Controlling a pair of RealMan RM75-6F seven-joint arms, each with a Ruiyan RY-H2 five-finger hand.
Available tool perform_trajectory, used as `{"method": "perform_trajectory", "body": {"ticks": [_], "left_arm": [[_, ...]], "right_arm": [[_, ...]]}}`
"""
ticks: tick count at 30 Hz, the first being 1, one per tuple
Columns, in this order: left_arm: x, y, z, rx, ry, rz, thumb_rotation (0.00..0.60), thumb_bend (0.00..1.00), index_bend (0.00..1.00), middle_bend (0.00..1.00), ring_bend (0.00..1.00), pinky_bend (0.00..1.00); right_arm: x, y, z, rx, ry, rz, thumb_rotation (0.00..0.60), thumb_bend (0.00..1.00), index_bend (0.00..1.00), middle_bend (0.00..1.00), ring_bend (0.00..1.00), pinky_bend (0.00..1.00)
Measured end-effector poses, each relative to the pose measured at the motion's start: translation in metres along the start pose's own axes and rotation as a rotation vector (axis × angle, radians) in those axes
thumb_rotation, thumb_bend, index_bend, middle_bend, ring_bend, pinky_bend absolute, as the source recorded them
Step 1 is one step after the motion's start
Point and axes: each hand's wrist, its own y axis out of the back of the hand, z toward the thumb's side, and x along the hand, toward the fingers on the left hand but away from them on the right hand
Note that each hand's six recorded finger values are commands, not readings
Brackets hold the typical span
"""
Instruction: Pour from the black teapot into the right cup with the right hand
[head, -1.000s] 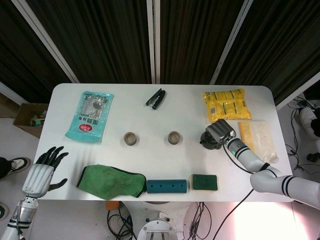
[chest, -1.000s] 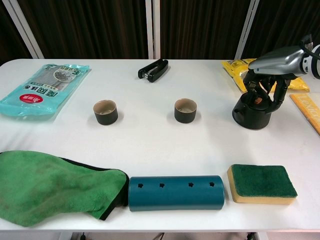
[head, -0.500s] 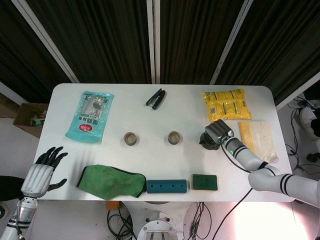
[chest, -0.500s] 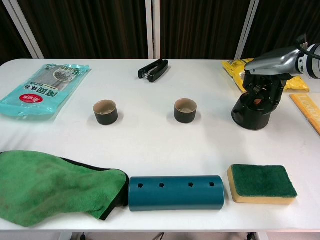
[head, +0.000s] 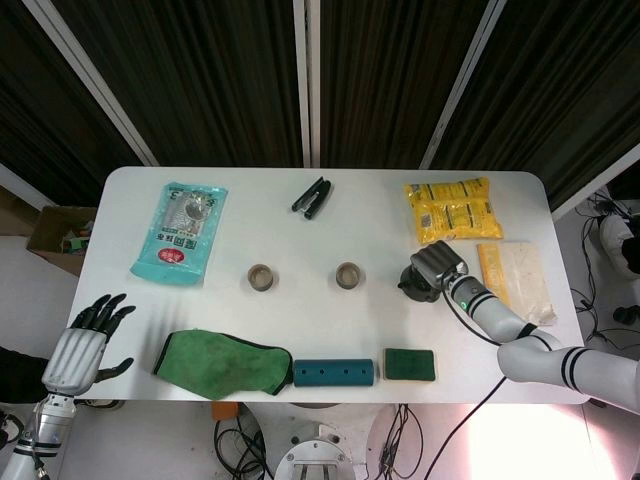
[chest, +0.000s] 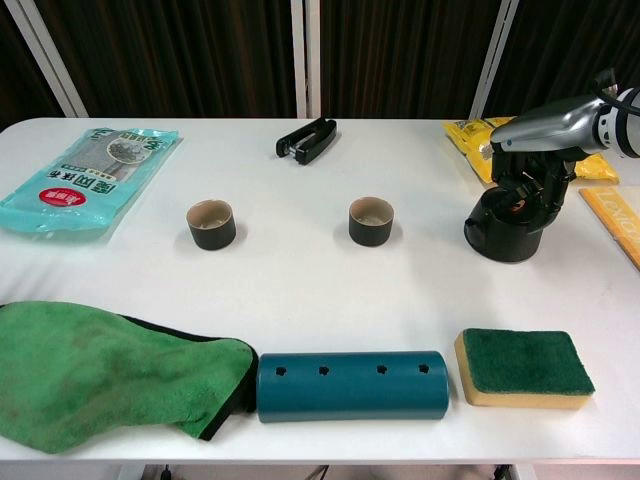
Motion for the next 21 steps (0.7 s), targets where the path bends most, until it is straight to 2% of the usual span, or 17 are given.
{"method": "perform_trajectory", "body": {"ticks": [6, 13, 21], "left_arm": [[-0.0005, 0.0003, -0.0013, -0.002, 0.003, 0.001, 0.600, 0.13, 0.21, 0.09, 0.07, 0.23], [0.0001, -0.0007, -0.0009, -0.003, 0.001, -0.002, 0.600, 0.13, 0.21, 0.09, 0.07, 0.23], [-0.0002, -0.0004, -0.0007, -0.001, 0.002, -0.001, 0.600, 0.13, 0.21, 0.09, 0.07, 0.23]], "right_arm": [[0.0013, -0.0003, 0.0020, 0.040, 0.009, -0.009, 0.579, 0.00, 0.82, 0.81, 0.67, 0.52], [0.0019, -0.0034, 0.0019, 0.031, 0.010, 0.005, 0.580, 0.00, 0.82, 0.81, 0.67, 0.51], [0.0037, -0.0070, 0.0020, 0.095, 0.016, -0.011, 0.579, 0.00, 0.81, 0.80, 0.64, 0.49]]}}
